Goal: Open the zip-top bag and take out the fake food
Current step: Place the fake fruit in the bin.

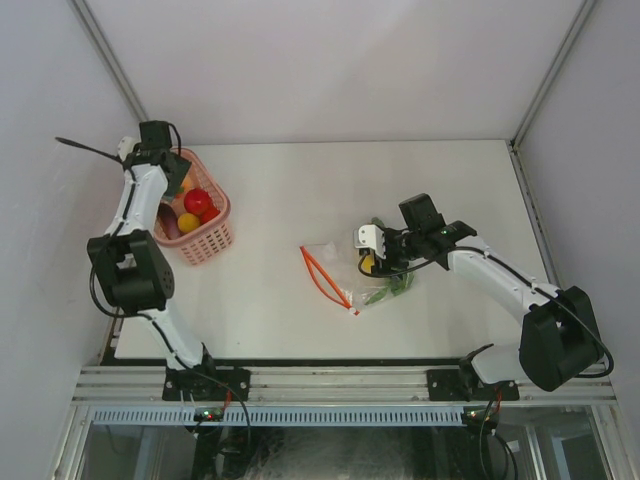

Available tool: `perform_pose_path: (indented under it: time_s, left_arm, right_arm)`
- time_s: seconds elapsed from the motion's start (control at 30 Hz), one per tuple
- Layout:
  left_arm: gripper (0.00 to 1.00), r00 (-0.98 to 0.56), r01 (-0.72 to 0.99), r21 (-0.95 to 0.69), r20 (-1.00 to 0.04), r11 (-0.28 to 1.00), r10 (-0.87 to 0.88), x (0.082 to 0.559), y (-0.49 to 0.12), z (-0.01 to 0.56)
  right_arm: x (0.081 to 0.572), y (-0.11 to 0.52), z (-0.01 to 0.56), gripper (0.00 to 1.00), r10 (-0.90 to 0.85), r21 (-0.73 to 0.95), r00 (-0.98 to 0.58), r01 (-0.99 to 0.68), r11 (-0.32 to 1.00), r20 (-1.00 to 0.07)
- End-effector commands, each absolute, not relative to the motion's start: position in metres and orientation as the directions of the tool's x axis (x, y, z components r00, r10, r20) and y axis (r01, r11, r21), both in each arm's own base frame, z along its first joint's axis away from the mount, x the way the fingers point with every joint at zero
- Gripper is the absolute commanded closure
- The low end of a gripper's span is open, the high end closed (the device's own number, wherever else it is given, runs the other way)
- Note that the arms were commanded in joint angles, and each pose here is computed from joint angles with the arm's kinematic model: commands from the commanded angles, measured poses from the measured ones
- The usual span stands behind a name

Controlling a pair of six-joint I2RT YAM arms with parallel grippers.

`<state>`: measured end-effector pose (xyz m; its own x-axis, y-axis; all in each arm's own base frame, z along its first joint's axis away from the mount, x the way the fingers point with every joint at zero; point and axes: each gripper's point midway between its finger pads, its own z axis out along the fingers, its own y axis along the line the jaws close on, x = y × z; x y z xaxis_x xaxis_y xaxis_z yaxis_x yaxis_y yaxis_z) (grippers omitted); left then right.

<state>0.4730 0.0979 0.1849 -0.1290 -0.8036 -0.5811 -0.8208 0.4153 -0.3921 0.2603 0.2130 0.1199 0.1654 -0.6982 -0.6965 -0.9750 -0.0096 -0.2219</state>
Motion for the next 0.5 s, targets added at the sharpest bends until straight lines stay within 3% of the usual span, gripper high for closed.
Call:
perform_pose_path:
  time_s: [0.0, 0.3, 0.47]
  left_arm:
    - [0.79, -0.160, -0.840, -0.295, -0.668, 0.456, -0.726, 0.478, 0.120, 0.195]
    - [0.67, -0.265, -0.865, -0.114, -0.724, 0.489, -0.637, 0.487, 0.143, 0.172]
    - [0.40, -0.316, -0.852, -0.063, -0.729, 0.519, -0.608, 0.493, 0.147, 0.160]
  right_arm:
    - [0.272, 0.216, 0.146, 0.35, -0.673, -0.301, 0.223, -0.954, -0.001, -0.705]
    - [0.272, 0.214, 0.146, 0.35, -0.674, -0.302, 0.223, -0.953, -0.001, -0.704]
    - [0.273, 0.212, 0.146, 0.35, -0.675, -0.302, 0.221, -0.953, 0.002, -0.703]
